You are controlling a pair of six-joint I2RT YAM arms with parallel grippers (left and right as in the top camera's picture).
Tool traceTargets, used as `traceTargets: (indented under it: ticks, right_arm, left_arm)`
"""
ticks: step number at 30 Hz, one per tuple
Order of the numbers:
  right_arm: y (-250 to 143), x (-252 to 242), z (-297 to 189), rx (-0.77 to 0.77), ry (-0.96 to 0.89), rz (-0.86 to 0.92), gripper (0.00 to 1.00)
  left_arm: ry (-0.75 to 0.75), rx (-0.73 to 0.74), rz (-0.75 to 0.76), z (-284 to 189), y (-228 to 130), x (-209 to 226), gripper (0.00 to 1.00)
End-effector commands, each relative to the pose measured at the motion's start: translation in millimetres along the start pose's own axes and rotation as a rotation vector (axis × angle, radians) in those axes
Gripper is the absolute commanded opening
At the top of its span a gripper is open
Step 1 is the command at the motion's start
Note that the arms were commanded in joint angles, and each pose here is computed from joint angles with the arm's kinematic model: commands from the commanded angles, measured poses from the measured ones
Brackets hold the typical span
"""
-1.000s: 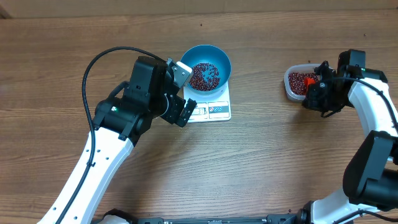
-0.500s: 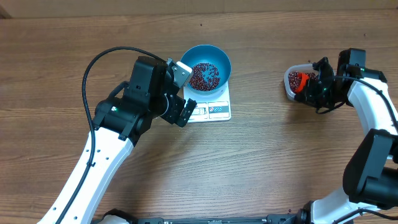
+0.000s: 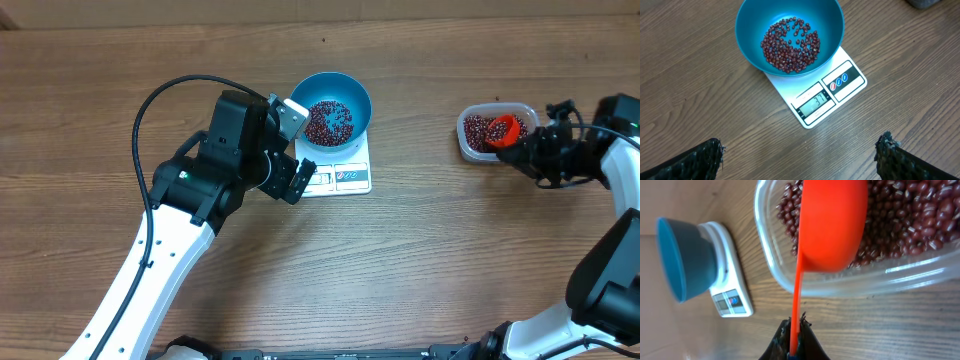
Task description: Scoop item into bowl and weigh 150g on scale
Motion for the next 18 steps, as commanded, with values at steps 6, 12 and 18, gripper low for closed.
traceTargets:
  ticks: [6, 12, 18]
  right_arm:
    - [-10, 17, -24, 0.015, 0.192, -0.131, 0.04]
    - [0, 45, -40, 0.031, 0.201, -0.182, 0.04]
    - [4, 100, -31, 0.077, 0.277, -0.295, 0.04]
  left_arm:
    - [-0.010, 0.013, -0.012, 4, -2, -1, 1.00]
    - [-0.010, 0.013, -0.012, 4, -2, -1, 1.00]
    - [-0.010, 0.013, -0.012, 4, -2, -1, 1.00]
Point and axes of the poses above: each gripper's point midway between its finger pads, its own z axis out along the fingers, its own x axis along the line the jaws close on, y = z × x, the point moved 6 cm from there along -z, back along the fingers, and after that the axes turned 9 degrees about -z, right-handed, at the moved point
